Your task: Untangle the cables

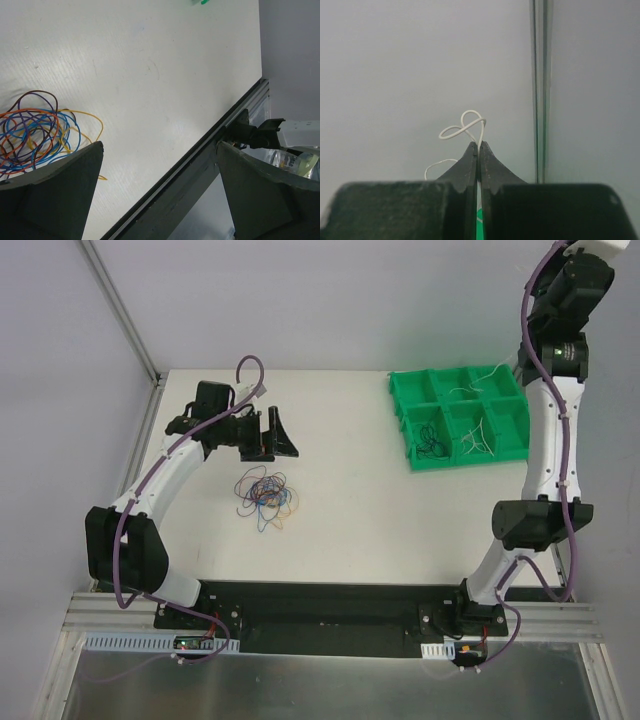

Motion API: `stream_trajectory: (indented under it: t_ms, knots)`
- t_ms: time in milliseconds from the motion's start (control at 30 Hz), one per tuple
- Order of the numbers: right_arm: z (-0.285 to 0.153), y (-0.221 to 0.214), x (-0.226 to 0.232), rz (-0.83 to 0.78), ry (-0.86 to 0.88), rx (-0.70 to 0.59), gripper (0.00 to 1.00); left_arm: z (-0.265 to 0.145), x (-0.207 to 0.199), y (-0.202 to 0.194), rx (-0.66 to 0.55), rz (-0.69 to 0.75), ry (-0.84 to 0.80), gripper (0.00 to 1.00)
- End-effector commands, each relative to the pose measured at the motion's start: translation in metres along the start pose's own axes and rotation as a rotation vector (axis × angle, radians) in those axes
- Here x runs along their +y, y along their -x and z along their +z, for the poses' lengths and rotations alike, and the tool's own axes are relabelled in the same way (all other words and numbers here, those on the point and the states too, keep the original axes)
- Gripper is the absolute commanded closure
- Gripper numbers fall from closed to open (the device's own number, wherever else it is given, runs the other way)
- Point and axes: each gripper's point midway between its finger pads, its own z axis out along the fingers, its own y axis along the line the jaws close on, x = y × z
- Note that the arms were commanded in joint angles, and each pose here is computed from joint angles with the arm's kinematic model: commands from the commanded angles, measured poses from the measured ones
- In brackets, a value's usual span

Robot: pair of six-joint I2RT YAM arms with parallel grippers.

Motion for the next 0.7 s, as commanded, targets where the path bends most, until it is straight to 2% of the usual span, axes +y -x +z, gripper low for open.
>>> stream_trajectory:
  t_ms: [0, 400, 567, 667]
  knots:
    - [-0.021, 0.041, -0.003, 0.032, 0.005, -0.091, 1.0, 0.001, -0.003, 0.001, 0.003, 0.009, -0.036, 0.05]
    - [-0.041, 0.115, -0.002, 0.04, 0.027, -0.23, 1.0, -0.001, -0.007, 0.001, -0.005, 0.016, -0.046, 0.05]
    - [-0.046, 0.113, -0.005, 0.029, 0.02, -0.23, 1.0, -0.001, -0.008, 0.001, -0.003, 0.013, -0.052, 0.05]
    - [-0.04, 0.093, -0.008, 0.012, 0.01, -0.185, 1.0, -0.001, -0.008, 0.001, -0.004, 0.015, -0.054, 0.06]
